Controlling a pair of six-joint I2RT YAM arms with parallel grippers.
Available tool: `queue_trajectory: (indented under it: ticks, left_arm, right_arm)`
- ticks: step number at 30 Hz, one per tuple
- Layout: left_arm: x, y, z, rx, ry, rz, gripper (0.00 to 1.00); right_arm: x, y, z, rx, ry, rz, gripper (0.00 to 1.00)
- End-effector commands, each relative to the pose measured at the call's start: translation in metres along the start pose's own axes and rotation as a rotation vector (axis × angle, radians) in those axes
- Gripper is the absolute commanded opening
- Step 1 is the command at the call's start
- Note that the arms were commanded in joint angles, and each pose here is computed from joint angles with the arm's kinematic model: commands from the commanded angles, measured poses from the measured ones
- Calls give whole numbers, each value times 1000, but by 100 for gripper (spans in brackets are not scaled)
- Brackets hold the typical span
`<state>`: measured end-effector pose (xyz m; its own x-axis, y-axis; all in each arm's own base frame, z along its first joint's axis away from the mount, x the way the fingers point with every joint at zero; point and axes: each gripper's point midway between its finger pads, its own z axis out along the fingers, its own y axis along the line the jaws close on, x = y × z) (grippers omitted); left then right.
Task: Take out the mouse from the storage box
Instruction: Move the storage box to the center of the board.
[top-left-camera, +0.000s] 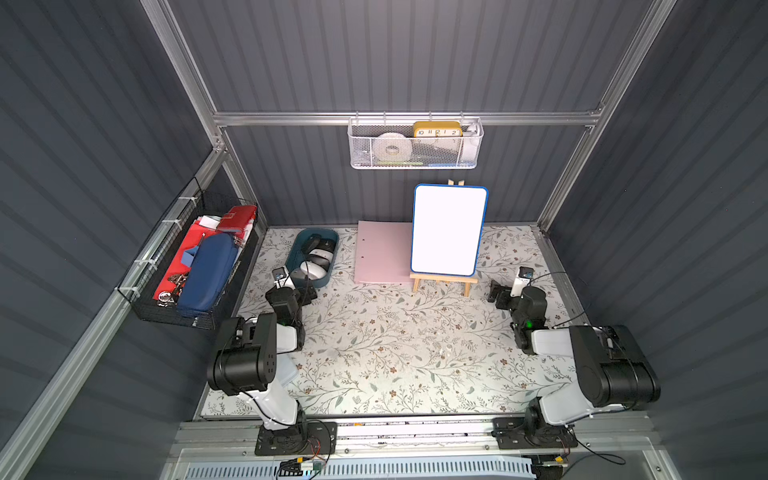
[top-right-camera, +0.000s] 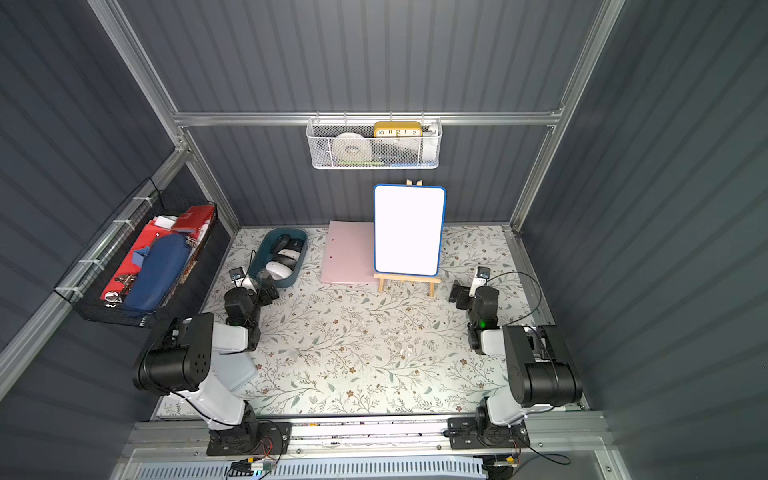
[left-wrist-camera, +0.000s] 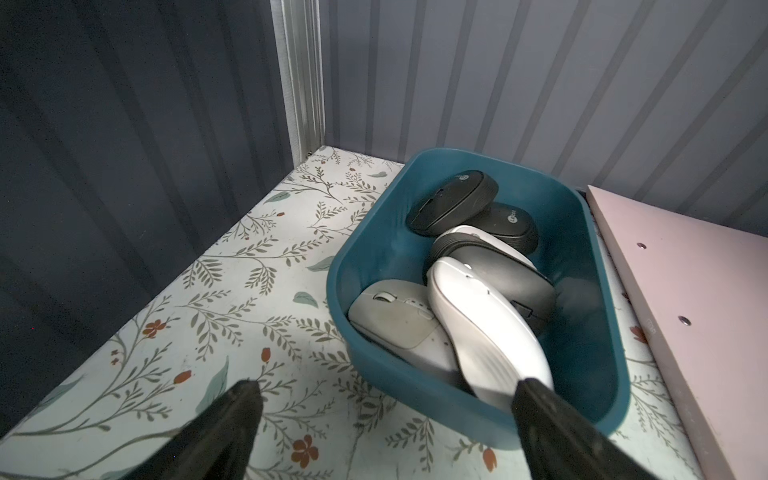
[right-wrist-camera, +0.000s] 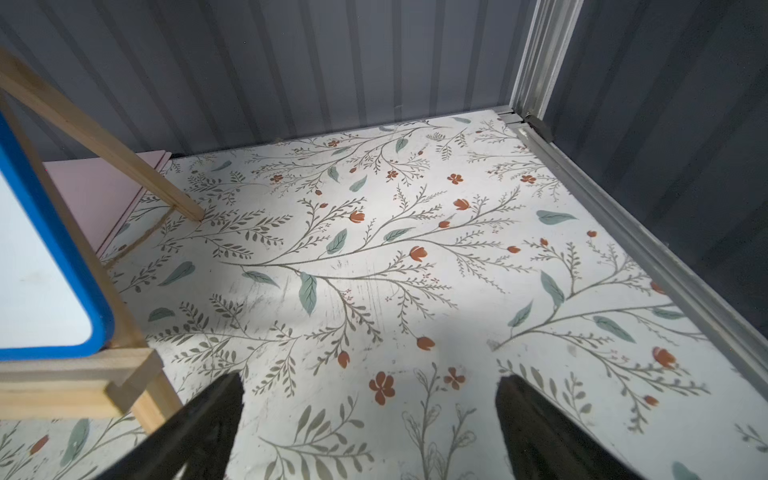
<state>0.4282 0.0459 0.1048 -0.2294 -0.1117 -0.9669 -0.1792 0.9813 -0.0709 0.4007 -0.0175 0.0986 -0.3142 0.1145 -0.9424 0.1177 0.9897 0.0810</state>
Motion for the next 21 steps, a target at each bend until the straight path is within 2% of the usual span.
queue_trajectory:
  ticks: [1,17,21]
  left_arm:
    - [6,-1,0,10,19,1,99]
    - [6,1,-1,2,15,-2,99]
    - [-10,0,-14,-2,-18,13,99]
  right_arm:
    - [4,-1,0,0,7,1,99]
    - [4,-1,-1,-4,4,-1,99]
    - [-4,17,-17,-93,-62,-52,99]
